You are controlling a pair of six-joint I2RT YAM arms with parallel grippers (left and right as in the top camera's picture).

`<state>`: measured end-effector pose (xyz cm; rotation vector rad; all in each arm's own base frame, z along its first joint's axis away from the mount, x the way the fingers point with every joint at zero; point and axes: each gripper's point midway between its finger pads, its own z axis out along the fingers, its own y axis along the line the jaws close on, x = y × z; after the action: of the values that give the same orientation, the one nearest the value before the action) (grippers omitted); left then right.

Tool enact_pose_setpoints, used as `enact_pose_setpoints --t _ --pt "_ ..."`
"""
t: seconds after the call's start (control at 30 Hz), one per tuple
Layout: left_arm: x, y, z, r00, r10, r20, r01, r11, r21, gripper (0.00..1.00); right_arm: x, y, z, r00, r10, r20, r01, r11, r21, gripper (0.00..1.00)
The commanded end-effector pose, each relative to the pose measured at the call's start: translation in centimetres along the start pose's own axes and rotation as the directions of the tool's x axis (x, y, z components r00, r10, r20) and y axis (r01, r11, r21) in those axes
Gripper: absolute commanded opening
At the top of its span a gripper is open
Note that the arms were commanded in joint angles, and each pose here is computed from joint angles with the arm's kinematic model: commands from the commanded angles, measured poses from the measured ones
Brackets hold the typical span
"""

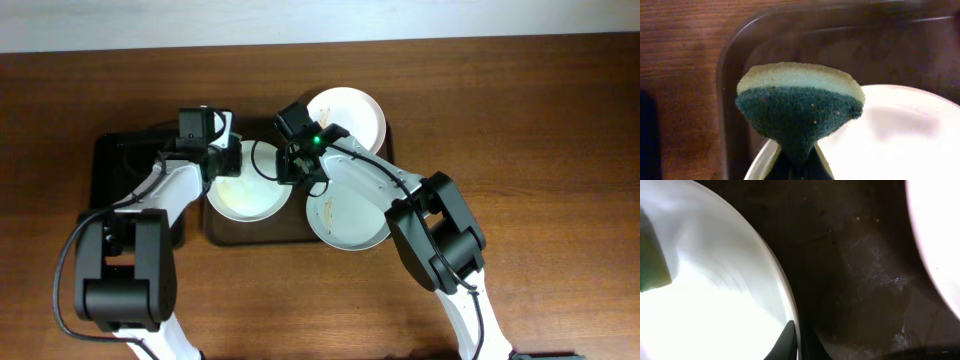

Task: Clean dirty plates on tray and stack at the side
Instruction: 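Scrub the white plate with the sponge held in the left gripper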

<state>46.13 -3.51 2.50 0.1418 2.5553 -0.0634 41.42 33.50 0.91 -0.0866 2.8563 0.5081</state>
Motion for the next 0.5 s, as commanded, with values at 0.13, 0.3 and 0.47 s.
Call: enact_pose_setpoints --t 0.13,0.3,0.47 --pt "6.1 -5.5 0.1 0.972 -0.012 -0.234 0.085 0.948 0.308 0.01 0.8 -0.6 1.5 0.999 0.009 -0.033 -0.009 1.0 0.016 0.04" --pt "8.7 -6.9 -2.3 0.928 0.043 -0.37 0.112 0.915 0.387 0.01 0.8 -0.6 1.5 0.999 0.009 -0.033 -0.009 1.0 0.016 0.04" --pt "6.7 -1.4 -0.7 0.949 -0.023 -0.315 0.061 0.992 0.11 0.0 0.8 -0.6 1.5 0.999 0.009 -0.034 -0.009 1.0 0.016 0.04"
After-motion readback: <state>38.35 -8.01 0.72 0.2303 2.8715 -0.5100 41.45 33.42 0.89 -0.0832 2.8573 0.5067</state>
